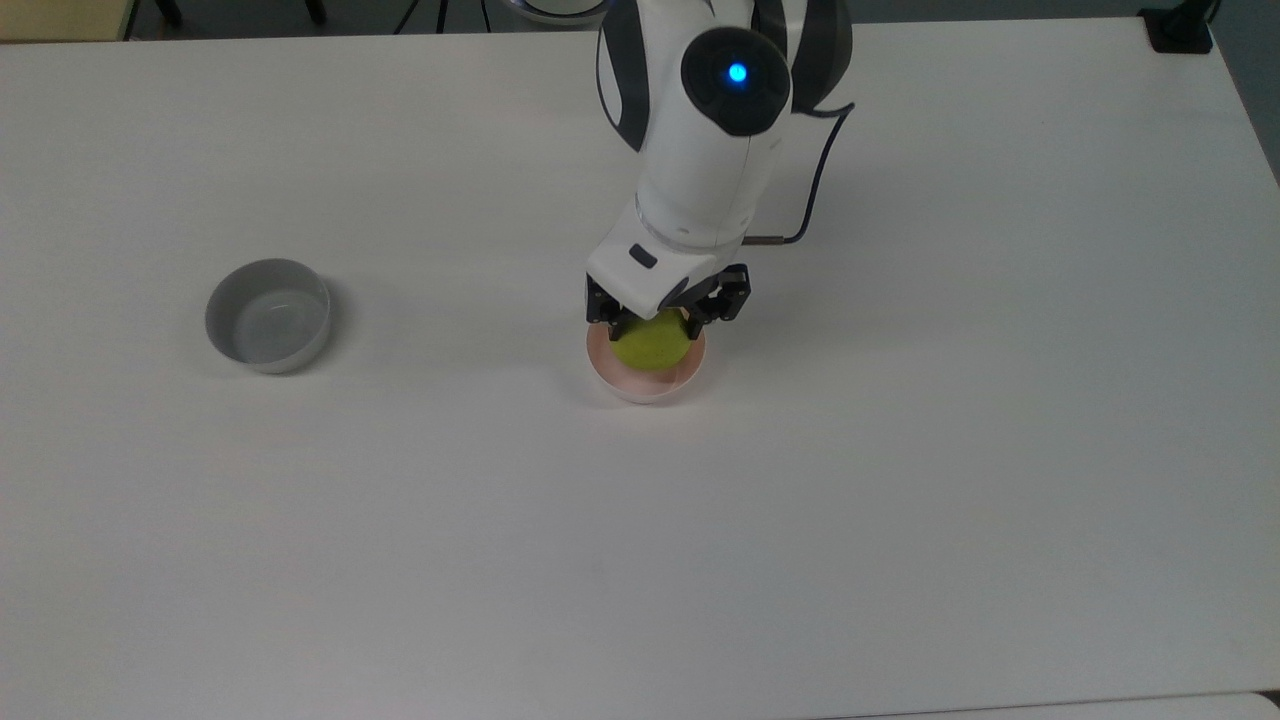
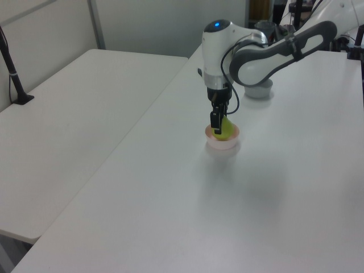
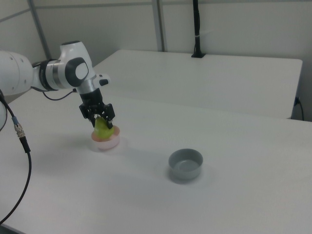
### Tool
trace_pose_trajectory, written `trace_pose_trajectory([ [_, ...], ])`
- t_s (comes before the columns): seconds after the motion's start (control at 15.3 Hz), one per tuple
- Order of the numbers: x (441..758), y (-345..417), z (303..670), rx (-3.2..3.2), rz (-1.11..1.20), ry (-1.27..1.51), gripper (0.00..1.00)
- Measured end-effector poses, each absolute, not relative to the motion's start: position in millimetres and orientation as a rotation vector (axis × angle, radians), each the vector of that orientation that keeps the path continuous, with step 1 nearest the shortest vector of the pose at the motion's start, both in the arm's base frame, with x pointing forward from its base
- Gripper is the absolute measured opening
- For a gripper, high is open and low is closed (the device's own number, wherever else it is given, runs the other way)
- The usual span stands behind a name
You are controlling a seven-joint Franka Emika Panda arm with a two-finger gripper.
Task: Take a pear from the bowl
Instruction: 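Lift the pear out of the pink bowl and carry it beside the bowl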
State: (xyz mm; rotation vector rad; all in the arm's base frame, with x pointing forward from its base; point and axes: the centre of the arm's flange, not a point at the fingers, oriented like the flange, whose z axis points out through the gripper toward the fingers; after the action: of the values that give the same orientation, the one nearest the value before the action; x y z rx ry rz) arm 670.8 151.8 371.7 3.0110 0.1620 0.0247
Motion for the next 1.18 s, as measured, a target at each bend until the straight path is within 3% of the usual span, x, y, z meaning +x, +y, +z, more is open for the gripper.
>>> trace_pose_trajectory([
  [0.52,656,144,448,3.026,0.069,0.097,0.78],
  [1.18,671,12,448,3.017,0.032,-0.045,0.78],
])
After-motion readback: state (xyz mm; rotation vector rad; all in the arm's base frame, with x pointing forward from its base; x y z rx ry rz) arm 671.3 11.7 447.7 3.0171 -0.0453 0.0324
